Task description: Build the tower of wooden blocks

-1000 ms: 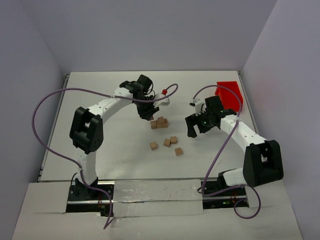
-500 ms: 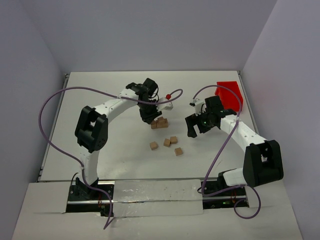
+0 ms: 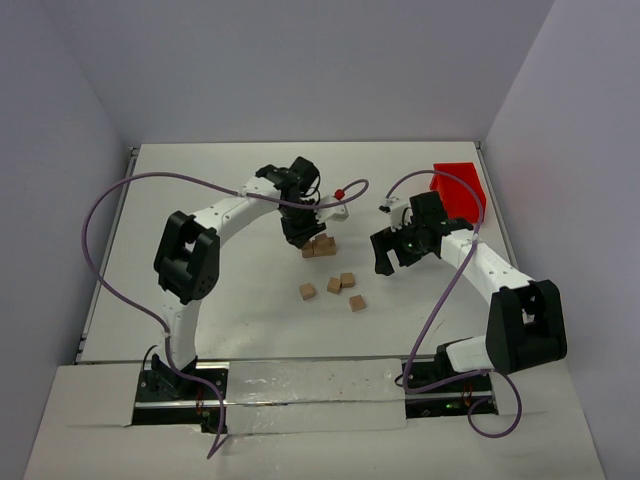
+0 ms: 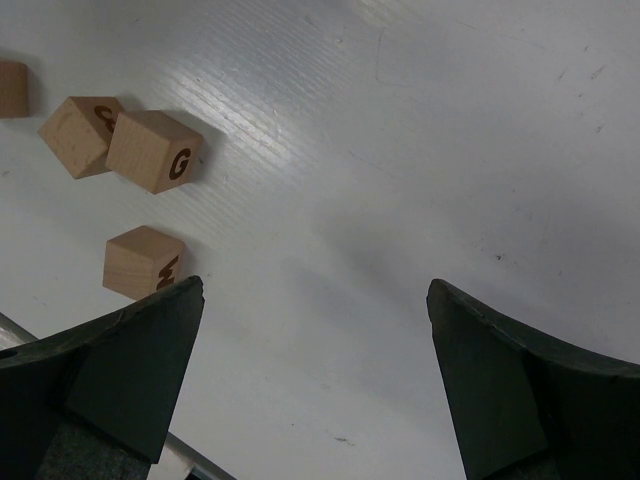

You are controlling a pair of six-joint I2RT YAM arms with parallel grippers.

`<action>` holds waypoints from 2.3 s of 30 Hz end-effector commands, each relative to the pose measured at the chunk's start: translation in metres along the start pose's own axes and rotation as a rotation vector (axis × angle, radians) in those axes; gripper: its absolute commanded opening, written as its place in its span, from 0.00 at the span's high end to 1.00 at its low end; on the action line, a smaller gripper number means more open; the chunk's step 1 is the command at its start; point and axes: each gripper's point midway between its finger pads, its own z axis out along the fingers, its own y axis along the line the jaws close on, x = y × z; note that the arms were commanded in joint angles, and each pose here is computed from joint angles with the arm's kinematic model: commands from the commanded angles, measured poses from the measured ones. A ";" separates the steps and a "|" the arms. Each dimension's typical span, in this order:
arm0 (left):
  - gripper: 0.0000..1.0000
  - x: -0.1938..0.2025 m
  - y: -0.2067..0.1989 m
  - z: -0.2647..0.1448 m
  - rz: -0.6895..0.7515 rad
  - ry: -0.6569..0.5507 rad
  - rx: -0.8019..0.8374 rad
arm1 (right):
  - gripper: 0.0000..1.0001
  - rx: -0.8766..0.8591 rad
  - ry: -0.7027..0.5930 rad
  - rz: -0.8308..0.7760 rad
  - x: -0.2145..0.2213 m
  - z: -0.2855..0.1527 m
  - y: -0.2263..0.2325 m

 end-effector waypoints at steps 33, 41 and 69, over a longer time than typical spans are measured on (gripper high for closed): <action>0.59 -0.015 -0.005 0.001 0.017 -0.011 0.021 | 0.00 0.006 -0.034 -0.003 -0.013 -0.005 -0.006; 0.01 -0.020 -0.005 -0.004 0.022 -0.027 0.020 | 0.00 0.005 -0.036 -0.002 -0.013 -0.005 -0.005; 0.01 0.016 -0.016 -0.213 -0.278 -0.770 -0.144 | 0.16 -0.278 -0.094 -0.537 -0.017 -0.020 0.047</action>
